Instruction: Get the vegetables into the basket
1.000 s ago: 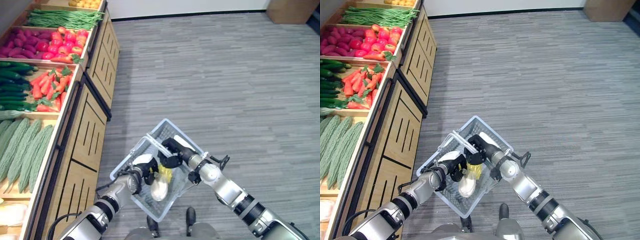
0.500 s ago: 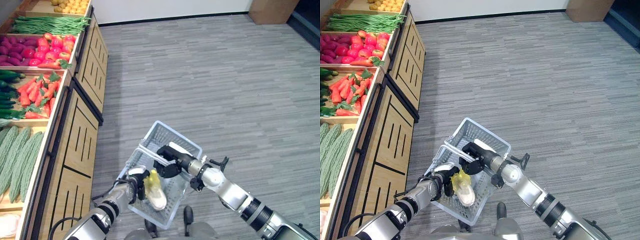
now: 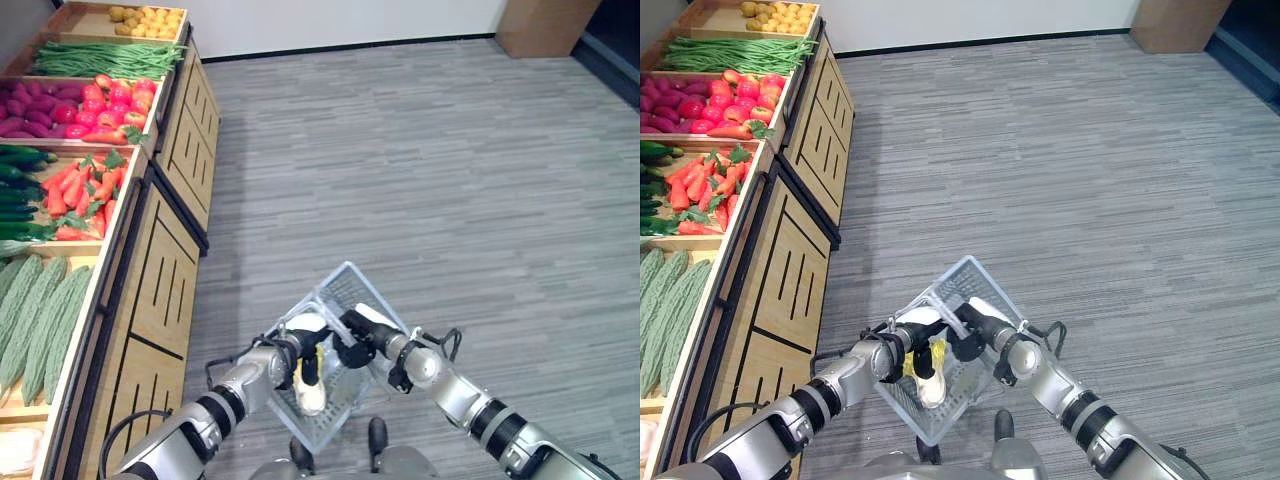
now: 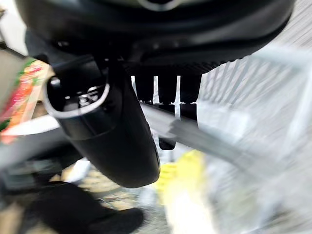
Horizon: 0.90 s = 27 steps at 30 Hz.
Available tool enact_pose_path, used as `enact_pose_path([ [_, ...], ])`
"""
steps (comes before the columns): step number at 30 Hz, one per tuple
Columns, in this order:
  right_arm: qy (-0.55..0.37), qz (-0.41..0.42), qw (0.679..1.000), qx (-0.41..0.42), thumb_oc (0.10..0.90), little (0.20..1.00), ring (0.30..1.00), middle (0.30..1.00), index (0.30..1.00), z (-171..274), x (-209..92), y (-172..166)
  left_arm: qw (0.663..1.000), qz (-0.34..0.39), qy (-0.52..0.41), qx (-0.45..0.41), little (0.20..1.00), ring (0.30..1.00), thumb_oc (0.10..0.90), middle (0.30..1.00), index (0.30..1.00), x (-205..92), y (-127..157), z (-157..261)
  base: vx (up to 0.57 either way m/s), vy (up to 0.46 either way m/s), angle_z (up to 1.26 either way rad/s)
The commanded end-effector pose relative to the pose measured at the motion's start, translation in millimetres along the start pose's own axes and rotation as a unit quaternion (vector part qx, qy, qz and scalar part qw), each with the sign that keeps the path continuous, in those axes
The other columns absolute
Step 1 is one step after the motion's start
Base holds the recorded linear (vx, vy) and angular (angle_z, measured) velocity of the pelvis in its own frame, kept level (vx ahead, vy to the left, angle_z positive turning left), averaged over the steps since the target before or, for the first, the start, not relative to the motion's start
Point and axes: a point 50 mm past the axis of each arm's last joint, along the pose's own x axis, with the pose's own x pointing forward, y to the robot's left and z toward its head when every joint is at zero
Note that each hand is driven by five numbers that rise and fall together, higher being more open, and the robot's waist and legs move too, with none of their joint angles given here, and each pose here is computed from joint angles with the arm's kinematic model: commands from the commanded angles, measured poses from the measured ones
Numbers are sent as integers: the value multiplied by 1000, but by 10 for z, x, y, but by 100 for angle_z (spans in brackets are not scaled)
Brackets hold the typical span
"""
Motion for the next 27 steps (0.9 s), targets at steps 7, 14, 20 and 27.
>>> enact_pose_path([
  [7,-3,-119,993,-16,400,300,300,300,300,43,89,-506,998,56,-11,-24,1000,1000,900,1000,1000,48,372,-13,2,-4,3],
  [14,111,-166,980,1,400,300,300,300,300,-610,-156,-694,994,64,49,-78,1000,1000,900,1000,1000,-185,314,-464,0,0,0],
  [20,194,-190,962,28,400,300,300,300,300,-1113,-454,-702,956,70,180,-222,1000,1000,900,1000,1000,-491,-53,-1118,13,-3,2],
  [27,292,-166,938,86,400,300,300,300,300,-1603,-730,-299,823,125,358,-424,1000,1000,900,1000,1000,-898,-730,-1659,12,-7,3],
])
